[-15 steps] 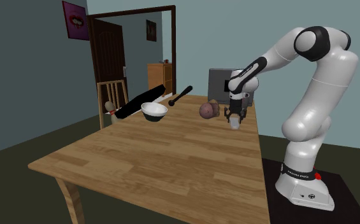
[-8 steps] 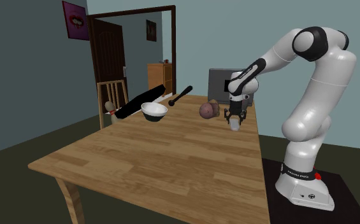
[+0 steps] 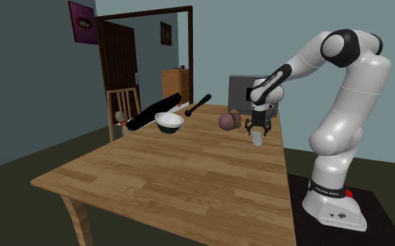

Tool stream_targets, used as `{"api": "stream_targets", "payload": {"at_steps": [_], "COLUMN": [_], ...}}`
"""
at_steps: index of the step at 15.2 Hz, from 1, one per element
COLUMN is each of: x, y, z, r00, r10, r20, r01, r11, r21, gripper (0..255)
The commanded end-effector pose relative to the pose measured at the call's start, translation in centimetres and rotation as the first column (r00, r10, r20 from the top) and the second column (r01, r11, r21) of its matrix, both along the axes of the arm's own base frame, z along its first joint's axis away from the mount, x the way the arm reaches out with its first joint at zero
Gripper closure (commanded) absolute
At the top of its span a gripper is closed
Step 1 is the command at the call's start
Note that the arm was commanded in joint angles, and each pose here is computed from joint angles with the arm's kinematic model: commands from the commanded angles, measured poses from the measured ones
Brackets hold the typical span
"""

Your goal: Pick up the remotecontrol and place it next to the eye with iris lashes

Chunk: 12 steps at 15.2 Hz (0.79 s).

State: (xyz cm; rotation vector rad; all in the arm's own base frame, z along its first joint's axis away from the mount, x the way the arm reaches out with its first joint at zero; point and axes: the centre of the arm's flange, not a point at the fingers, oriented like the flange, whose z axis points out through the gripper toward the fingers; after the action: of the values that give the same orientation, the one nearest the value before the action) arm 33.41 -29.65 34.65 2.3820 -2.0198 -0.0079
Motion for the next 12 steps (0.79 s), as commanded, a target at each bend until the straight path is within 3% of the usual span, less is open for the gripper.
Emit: {"api": "stream_targets", "payload": {"at_steps": [1,4,12], "x": [0.0,0.1,0.1], "y": [0.0,0.1,0.1], "z": [1.3,5.0,5.0], "r00": [1.0,1.0,1.0], "r10": [0.0,0.0,0.0], "r20": [0.0,0.0,0.0], "r01": [0.0,0.0,0.0], "r11": [1.0,1.0,1.0], "r21": [0.0,0.0,0.0], "gripper": [0,0,0]}}
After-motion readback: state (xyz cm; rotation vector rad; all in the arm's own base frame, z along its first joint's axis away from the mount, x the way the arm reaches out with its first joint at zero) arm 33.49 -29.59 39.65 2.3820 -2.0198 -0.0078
